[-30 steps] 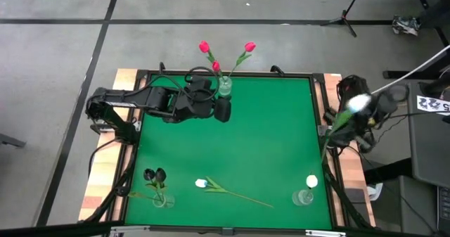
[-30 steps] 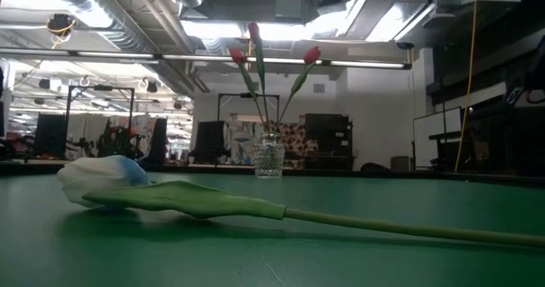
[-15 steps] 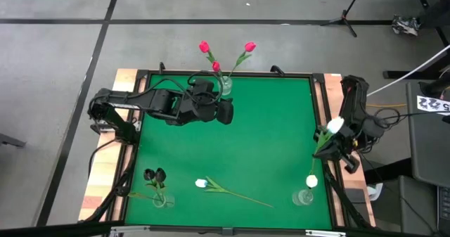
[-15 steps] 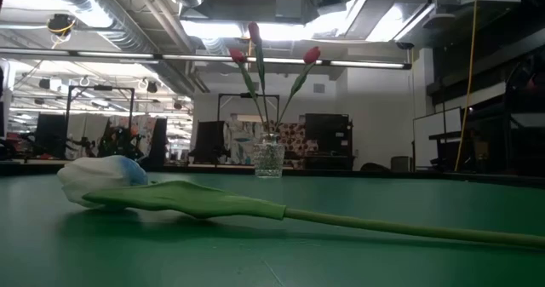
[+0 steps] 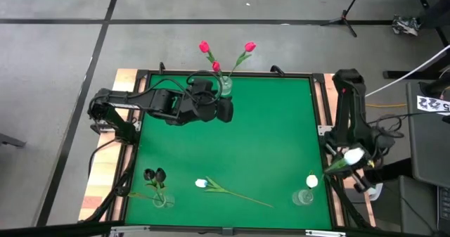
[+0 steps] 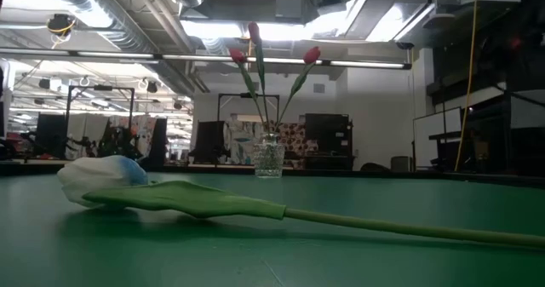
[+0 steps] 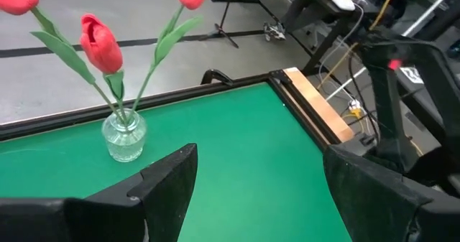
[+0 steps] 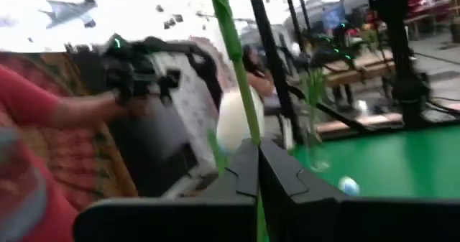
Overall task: Sort flowers into vase by color
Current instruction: Put the top white flower into the bottom right transparent vase
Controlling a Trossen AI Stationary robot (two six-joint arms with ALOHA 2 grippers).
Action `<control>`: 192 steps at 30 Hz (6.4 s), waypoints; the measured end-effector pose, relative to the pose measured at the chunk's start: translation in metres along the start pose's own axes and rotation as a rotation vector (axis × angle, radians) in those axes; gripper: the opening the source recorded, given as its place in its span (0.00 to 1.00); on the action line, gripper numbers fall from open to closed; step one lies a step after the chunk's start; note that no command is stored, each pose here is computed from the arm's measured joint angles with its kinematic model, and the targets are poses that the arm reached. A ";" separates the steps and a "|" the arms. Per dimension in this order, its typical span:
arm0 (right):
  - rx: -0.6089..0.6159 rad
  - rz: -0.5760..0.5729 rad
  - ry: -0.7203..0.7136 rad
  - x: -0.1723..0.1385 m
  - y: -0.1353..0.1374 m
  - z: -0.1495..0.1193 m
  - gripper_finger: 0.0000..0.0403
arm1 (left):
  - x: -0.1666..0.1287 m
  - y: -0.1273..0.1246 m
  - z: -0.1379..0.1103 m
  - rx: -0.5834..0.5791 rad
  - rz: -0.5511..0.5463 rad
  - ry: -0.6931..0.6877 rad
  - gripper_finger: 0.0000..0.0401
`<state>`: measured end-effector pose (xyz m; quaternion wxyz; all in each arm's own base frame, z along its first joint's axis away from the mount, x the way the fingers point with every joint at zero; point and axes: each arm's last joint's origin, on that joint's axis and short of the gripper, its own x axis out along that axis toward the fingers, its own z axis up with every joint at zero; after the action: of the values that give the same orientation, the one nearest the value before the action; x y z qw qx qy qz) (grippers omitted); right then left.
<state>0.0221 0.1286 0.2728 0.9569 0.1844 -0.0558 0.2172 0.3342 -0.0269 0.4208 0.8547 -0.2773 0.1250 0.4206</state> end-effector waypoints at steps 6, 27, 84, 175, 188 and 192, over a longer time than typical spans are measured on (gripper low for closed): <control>-0.001 -0.122 0.040 -0.007 0.005 -0.004 0.00 | 0.000 0.000 0.000 -0.008 0.008 -0.013 0.73; -0.513 -0.110 -0.491 0.010 -0.040 0.057 0.00 | 0.000 0.001 0.001 0.035 0.026 -0.035 0.73; 0.008 0.284 -0.005 0.017 -0.037 -0.011 0.00 | 0.000 0.002 0.001 -0.002 0.035 -0.046 0.73; 0.184 0.400 0.226 0.017 -0.041 -0.073 0.23 | 0.010 -0.004 -0.009 0.022 0.037 -0.016 0.73; 0.321 0.413 0.312 0.015 -0.041 -0.076 0.30 | 0.010 -0.005 -0.010 0.044 0.015 0.017 0.73; 0.388 0.475 0.343 0.013 -0.040 -0.074 0.30 | 0.010 -0.005 -0.010 0.045 0.015 0.018 0.73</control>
<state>0.0531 0.1281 0.1937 0.8222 0.3056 0.1066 0.4682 0.3447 -0.0287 0.4098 0.8564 -0.2609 0.1439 0.4217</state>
